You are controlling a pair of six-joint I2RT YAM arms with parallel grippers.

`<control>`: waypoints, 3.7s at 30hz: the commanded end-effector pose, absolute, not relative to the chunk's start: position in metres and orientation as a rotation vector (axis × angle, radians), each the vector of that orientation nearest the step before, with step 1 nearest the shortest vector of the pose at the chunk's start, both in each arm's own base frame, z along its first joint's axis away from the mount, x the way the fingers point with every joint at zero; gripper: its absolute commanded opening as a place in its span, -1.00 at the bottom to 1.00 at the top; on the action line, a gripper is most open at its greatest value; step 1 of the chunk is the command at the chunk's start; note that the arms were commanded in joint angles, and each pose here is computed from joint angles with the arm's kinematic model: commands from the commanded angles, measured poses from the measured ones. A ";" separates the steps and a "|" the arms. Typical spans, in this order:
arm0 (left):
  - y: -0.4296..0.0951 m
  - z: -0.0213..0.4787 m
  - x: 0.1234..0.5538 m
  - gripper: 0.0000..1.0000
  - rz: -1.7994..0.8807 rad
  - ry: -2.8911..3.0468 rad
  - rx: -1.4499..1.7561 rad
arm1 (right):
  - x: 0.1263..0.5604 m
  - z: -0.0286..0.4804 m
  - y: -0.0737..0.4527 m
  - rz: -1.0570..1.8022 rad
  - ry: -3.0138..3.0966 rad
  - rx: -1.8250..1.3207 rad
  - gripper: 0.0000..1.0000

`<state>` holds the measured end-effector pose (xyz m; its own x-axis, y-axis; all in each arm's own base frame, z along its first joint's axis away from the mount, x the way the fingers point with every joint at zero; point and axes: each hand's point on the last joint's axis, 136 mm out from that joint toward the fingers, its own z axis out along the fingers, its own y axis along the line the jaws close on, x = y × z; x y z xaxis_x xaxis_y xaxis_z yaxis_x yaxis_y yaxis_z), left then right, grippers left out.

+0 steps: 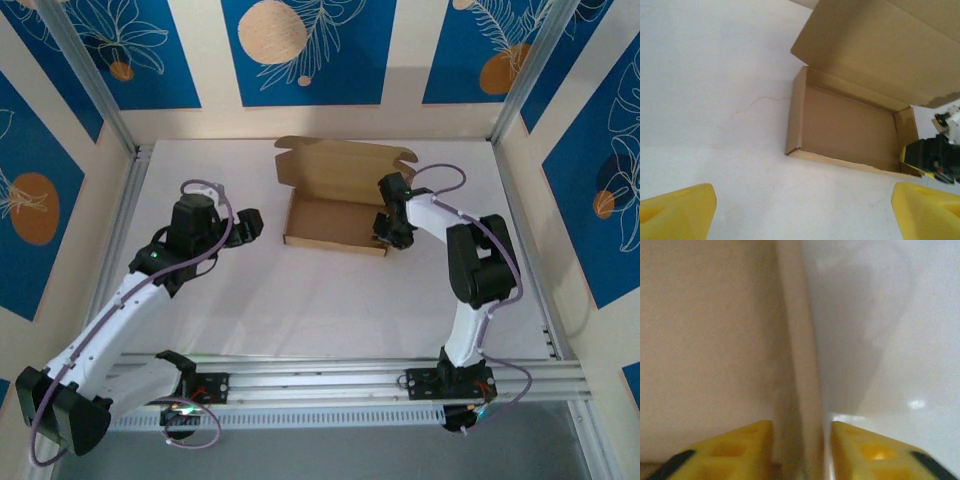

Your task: Fold the paper box

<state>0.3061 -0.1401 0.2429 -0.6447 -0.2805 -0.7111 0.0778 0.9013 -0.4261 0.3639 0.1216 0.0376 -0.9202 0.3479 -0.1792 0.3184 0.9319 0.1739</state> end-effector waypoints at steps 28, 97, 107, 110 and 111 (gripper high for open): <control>-0.180 0.248 0.476 0.86 -0.454 1.961 0.429 | 0.449 0.225 0.088 0.304 2.006 -0.428 0.65; -0.200 0.209 0.456 -1.00 -0.483 1.879 0.826 | 0.457 0.219 0.093 0.422 2.052 -0.582 -0.25; -0.196 0.215 0.457 -1.00 -0.536 1.864 0.810 | 0.483 0.210 0.091 0.407 2.057 -0.577 0.43; -0.196 0.215 0.457 -1.00 -0.537 1.862 0.813 | 0.495 0.205 0.092 0.415 2.068 -0.598 0.43; -0.195 0.215 0.457 -1.00 -0.535 1.864 0.812 | 0.497 0.203 0.093 0.423 2.067 -0.610 0.44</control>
<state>0.4602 -0.1962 0.1977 -0.3367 0.2968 -0.8936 0.7135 0.6997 -0.0365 0.4880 0.0900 0.2014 -0.4815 -0.2354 -0.8442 -0.5369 0.8405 0.0719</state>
